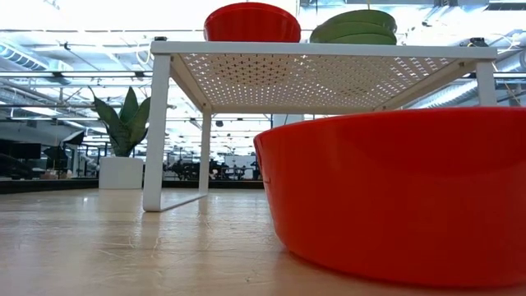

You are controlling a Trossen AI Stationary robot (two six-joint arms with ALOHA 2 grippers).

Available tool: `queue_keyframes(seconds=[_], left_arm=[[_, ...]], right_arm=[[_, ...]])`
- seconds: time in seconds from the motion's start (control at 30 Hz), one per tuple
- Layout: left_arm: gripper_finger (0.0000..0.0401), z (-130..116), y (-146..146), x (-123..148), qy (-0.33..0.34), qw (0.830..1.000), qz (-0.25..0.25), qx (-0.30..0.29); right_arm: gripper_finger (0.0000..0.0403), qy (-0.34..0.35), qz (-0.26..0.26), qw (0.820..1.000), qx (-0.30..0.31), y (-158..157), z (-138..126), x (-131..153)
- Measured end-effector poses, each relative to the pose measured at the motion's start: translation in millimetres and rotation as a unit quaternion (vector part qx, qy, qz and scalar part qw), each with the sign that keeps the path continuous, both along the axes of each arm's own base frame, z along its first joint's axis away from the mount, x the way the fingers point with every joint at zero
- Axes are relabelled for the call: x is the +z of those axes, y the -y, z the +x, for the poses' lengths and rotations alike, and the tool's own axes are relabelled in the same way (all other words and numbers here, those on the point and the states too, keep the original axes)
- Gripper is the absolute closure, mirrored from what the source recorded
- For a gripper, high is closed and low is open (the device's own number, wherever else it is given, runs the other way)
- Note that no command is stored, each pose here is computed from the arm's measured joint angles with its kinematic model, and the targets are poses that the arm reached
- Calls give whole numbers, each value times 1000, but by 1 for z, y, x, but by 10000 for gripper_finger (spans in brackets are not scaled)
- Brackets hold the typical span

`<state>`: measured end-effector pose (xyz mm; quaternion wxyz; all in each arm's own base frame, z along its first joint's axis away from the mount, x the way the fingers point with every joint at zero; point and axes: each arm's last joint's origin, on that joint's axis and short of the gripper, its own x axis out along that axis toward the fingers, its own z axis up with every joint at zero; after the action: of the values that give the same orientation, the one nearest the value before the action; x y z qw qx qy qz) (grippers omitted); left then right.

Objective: Pick & Place Mini bowls
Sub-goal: Stack the red bowl on top of the stacked red bowls on the shelf

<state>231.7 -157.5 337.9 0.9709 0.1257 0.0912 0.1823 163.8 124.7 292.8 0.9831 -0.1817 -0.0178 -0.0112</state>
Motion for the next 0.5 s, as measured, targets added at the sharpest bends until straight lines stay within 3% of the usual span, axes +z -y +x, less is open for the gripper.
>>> queue_keyframes(seconds=[0.1, 0.23, 0.5], left_arm=[[390, -9, 9, -2, 8, 1000, -15, 7], [396, -15, 16, -4, 9, 999, -37, -1], [378, -18, 13, -14, -11, 998, -57, 12]], right_arm=[[227, -27, -11, 999, 40, -15, 13, -12], [227, -112, -49, 992, 19, -41, 39, -28], [218, -317, -115, 935, 113, -112, 94, -54]])
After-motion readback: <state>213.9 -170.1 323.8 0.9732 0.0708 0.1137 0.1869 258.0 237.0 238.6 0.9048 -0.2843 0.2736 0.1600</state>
